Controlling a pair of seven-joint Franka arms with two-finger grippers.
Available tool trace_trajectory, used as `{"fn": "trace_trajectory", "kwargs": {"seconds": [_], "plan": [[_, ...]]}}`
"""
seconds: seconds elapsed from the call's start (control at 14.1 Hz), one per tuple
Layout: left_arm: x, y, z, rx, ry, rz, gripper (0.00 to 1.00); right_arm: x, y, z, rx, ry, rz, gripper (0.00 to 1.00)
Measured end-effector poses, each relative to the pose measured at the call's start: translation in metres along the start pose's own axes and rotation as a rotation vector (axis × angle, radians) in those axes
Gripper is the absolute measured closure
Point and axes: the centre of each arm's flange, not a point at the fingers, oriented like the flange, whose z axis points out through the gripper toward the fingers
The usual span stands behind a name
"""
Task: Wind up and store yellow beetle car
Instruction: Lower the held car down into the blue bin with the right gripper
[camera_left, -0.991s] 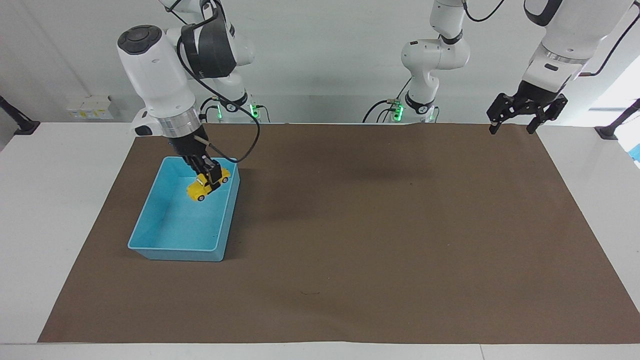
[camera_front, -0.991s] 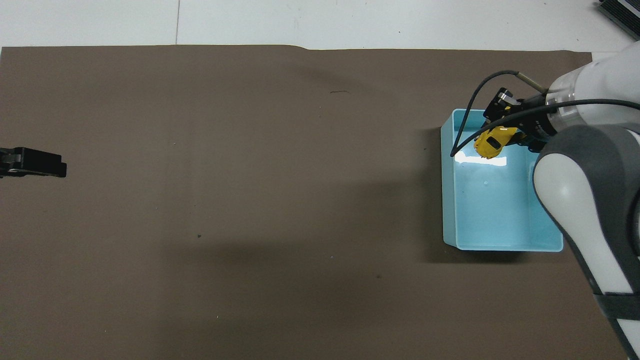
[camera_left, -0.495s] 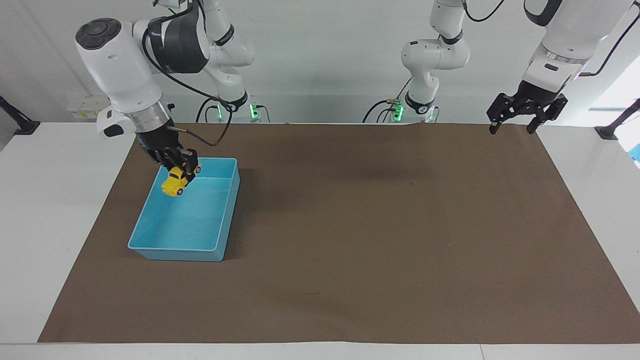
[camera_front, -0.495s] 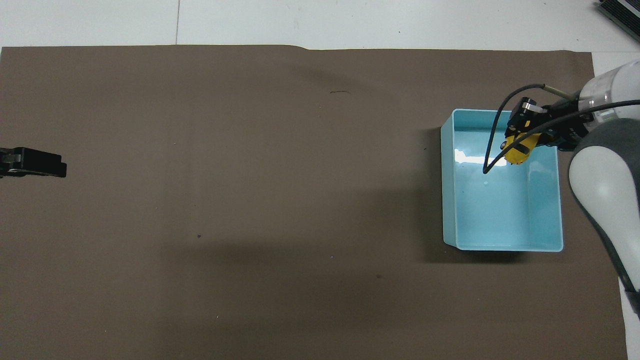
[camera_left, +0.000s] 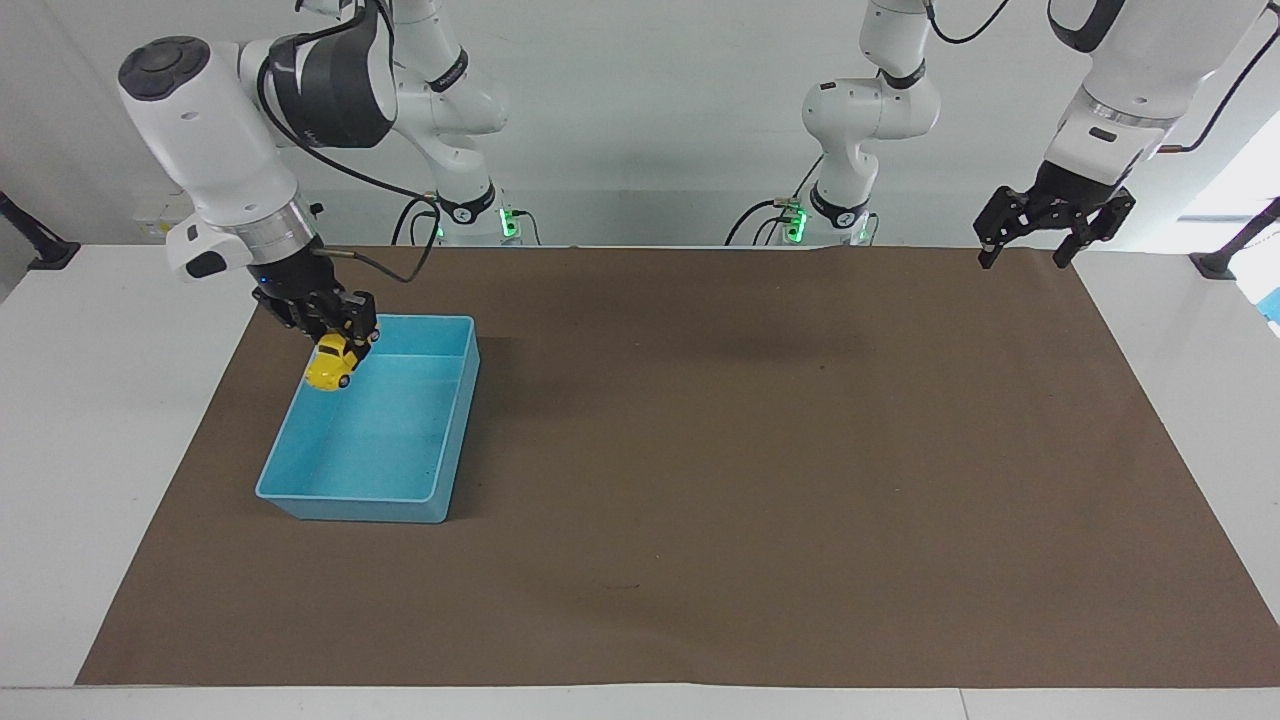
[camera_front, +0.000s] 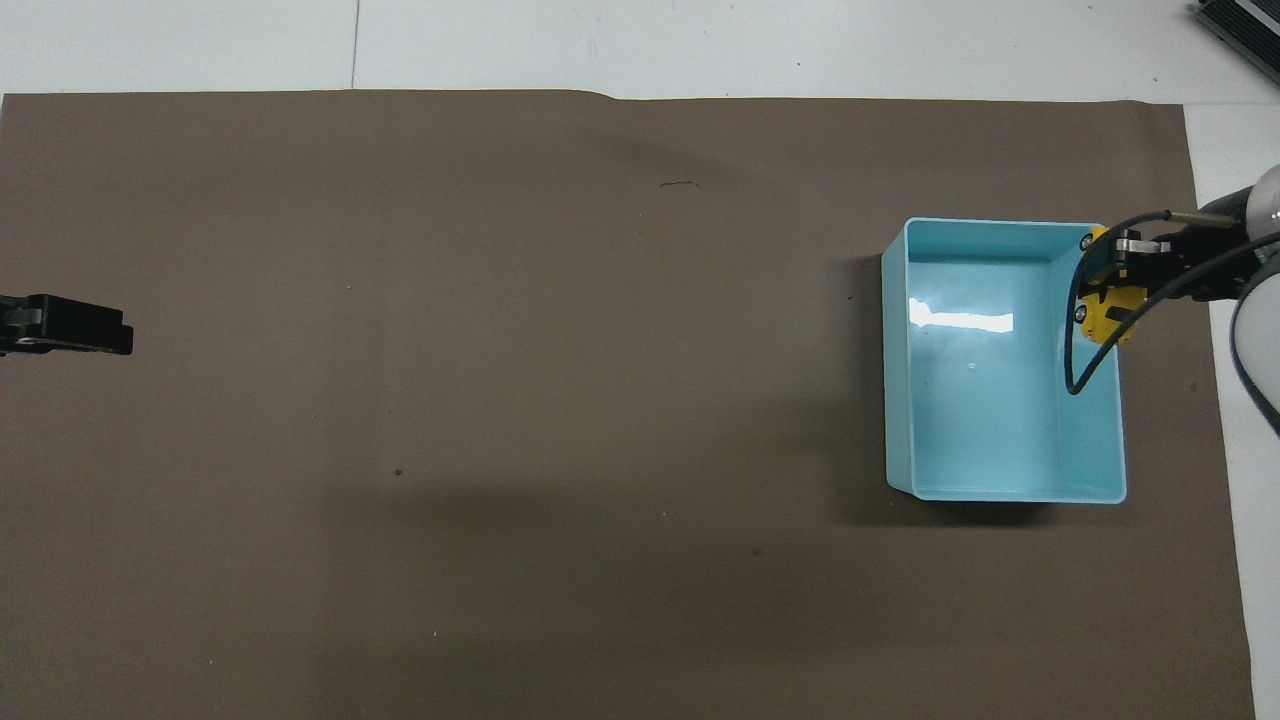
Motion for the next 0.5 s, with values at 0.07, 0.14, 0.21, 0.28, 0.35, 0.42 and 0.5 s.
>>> {"fn": "trace_trajectory", "kwargs": {"seconds": [0.07, 0.14, 0.21, 0.28, 0.35, 0.42, 0.5], "plan": [[0.0000, 0.0000, 0.0000, 0.000, 0.000, 0.000, 0.00, -0.0005, 0.0032, -0.0008, -0.001, -0.002, -0.016, 0.53], [0.0000, 0.0000, 0.0000, 0.000, 0.000, 0.000, 0.00, -0.0009, 0.0052, -0.0016, -0.001, -0.002, -0.025, 0.53], [0.0000, 0.0000, 0.0000, 0.000, 0.000, 0.000, 0.00, -0.0014, 0.0057, -0.0023, -0.002, -0.002, -0.031, 0.53], [0.0000, 0.0000, 0.0000, 0.000, 0.000, 0.000, 0.00, -0.0021, 0.0055, -0.0028, -0.002, -0.002, -0.032, 0.53], [0.0000, 0.0000, 0.0000, 0.000, 0.000, 0.000, 0.00, -0.0026, 0.0053, -0.0028, -0.002, -0.003, -0.033, 0.53], [0.0000, 0.0000, 0.0000, 0.000, 0.000, 0.000, 0.00, -0.0031, 0.0053, -0.0027, -0.003, -0.004, -0.033, 0.53], [0.0000, 0.0000, 0.0000, 0.000, 0.000, 0.000, 0.00, -0.0037, 0.0052, -0.0019, -0.004, -0.006, -0.034, 0.53]]}}
